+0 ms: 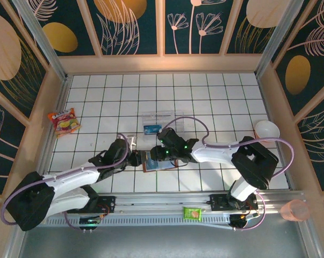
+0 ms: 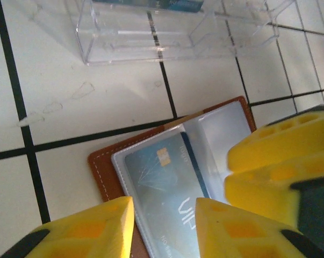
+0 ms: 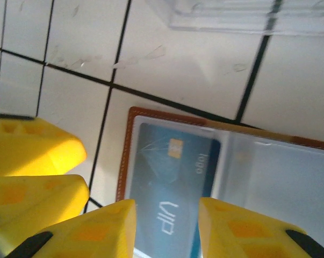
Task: Take the credit cards out of the card holder
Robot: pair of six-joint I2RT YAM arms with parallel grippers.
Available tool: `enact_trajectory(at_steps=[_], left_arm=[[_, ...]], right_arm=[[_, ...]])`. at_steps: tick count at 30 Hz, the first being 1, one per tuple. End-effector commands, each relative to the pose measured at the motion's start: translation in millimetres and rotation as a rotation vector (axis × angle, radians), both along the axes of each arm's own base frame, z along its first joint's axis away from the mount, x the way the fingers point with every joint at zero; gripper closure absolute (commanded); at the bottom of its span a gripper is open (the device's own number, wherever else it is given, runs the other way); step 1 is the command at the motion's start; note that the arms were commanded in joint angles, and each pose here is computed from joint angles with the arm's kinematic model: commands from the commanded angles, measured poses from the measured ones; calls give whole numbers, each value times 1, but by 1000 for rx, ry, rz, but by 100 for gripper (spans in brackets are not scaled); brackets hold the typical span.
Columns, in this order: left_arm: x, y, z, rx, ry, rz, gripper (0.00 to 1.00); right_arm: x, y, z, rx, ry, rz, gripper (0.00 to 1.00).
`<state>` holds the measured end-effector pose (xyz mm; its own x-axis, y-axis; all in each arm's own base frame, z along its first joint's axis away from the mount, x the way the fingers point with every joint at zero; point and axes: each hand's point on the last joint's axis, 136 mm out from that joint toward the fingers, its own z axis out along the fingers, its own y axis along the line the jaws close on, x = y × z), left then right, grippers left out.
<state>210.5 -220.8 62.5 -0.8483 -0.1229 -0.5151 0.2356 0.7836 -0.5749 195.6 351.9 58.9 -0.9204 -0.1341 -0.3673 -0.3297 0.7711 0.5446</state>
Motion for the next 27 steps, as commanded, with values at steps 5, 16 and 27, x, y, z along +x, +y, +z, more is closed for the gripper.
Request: enact_trajectory(at_steps=[5, 16, 27], left_arm=[[-3, 10, -6, 12, 9, 38, 62], [-3, 14, -5, 17, 0, 47, 63], [-3, 15, -2, 21, -6, 47, 63]], right_arm=[[-7, 6, -15, 16, 55, 26, 64], [-7, -5, -37, -56, 83, -13, 65], [-1, -21, -30, -232, -64, -111, 65]])
